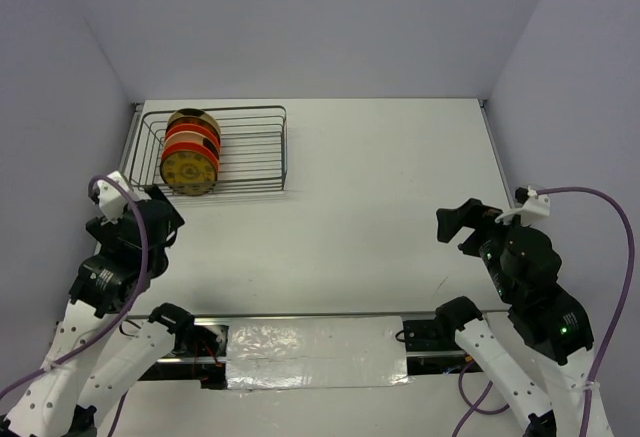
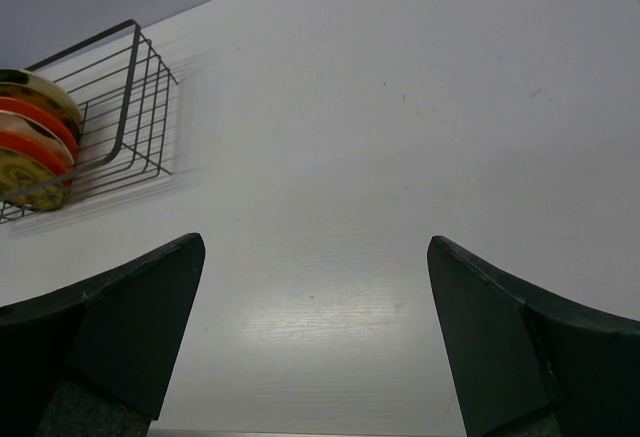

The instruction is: Unload the plates from the dish rack

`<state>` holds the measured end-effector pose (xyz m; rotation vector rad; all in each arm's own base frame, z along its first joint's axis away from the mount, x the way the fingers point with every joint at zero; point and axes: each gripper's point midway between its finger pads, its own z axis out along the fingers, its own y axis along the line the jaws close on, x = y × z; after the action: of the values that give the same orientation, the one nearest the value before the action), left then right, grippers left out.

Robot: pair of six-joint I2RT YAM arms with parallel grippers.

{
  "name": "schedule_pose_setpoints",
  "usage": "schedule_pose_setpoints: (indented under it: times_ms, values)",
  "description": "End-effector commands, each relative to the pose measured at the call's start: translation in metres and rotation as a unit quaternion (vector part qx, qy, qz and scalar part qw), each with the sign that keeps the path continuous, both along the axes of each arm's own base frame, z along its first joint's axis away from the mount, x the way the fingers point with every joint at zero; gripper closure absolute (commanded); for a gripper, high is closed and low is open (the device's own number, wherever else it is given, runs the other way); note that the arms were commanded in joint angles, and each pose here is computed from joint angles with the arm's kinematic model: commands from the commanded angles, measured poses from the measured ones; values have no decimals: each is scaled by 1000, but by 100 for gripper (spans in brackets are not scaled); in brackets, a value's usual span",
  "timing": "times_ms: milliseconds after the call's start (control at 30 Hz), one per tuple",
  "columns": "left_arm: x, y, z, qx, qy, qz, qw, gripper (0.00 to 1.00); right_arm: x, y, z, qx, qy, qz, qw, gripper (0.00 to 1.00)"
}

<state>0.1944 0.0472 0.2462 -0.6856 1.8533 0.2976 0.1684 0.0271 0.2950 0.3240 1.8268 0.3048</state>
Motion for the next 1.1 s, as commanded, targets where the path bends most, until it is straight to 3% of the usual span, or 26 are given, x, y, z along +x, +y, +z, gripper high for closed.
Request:
schedule_pose_setpoints:
  times_ms: [0,200,300,433,567,667,933,1067]
  values:
    - [5,-1,13,-28,-36,22,999,1,0,-1,9,18,-22,-7,1000,0]
    - [34,-27,39,-170,-109,61,978,1,-1,14,7,44,-32,29,998,0]
    - [69,-38,59,-197,-137,91,967,1,1,30,-2,55,-9,63,996,0]
    - [111,-35,72,-178,-105,176,962,1,5,58,-17,69,18,126,989,0]
    - [164,-13,49,-225,-69,241,942,1,11,62,-30,63,38,128,989,0]
    - [191,-11,28,-272,-57,241,930,13,16,63,-35,58,37,131,989,0]
    - [219,-16,-27,-295,8,264,918,38,33,70,-49,46,56,134,988,0]
    - [225,-19,-53,-300,41,272,913,43,38,76,-53,44,61,146,986,0]
